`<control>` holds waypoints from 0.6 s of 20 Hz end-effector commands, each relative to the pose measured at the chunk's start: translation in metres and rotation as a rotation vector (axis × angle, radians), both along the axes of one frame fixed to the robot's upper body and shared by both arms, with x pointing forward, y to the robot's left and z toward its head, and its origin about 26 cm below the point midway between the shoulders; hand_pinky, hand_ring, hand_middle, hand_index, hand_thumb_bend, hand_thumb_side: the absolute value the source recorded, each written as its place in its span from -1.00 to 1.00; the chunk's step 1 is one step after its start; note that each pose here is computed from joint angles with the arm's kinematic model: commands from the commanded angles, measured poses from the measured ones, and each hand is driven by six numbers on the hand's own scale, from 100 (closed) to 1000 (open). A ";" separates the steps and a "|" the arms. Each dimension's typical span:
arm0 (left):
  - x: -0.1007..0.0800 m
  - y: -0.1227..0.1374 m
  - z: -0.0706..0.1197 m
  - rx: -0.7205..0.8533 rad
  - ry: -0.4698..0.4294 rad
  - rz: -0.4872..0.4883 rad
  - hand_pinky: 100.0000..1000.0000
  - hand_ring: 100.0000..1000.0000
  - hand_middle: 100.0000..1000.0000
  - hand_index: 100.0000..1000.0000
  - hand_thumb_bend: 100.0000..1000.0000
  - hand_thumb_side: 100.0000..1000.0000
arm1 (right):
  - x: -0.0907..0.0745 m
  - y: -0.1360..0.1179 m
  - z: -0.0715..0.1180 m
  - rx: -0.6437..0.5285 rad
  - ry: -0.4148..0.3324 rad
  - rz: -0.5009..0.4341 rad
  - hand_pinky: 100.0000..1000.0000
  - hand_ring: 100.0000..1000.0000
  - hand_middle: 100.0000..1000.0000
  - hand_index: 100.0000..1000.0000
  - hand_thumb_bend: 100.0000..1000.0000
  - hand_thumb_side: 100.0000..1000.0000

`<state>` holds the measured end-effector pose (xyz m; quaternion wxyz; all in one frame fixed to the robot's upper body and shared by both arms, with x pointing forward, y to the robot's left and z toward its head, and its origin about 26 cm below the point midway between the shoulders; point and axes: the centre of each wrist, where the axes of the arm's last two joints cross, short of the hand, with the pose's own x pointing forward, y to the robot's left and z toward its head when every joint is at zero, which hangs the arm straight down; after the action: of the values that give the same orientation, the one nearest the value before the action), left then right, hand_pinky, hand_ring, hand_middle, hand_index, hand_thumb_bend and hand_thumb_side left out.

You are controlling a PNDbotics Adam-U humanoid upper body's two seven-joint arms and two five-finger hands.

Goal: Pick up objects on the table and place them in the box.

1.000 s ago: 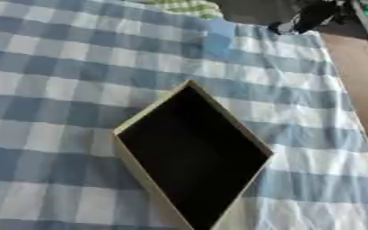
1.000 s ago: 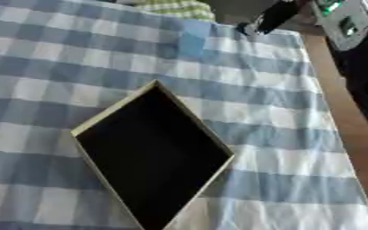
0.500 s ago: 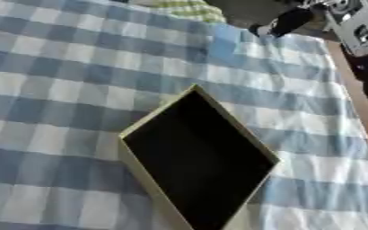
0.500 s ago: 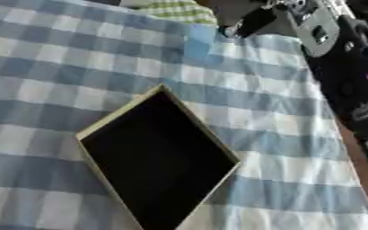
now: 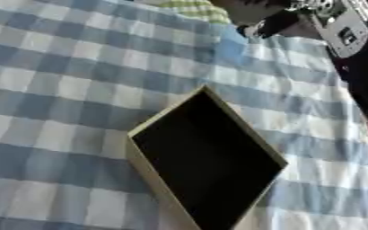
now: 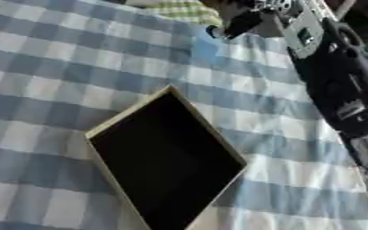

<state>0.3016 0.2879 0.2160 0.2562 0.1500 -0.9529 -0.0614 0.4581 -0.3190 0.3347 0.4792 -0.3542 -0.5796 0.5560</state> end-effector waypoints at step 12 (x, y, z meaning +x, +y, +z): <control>-0.002 -0.002 0.010 0.020 -0.034 -0.011 0.11 0.30 0.29 0.45 -0.44 0.02 | -0.006 -0.011 0.011 -0.014 -0.029 -0.008 0.90 0.99 0.85 1.00 -0.58 -0.15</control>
<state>0.3025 0.2859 0.2182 0.2525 0.1480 -0.9541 -0.0637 0.4589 -0.3197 0.3285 0.4791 -0.3475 -0.5779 0.5619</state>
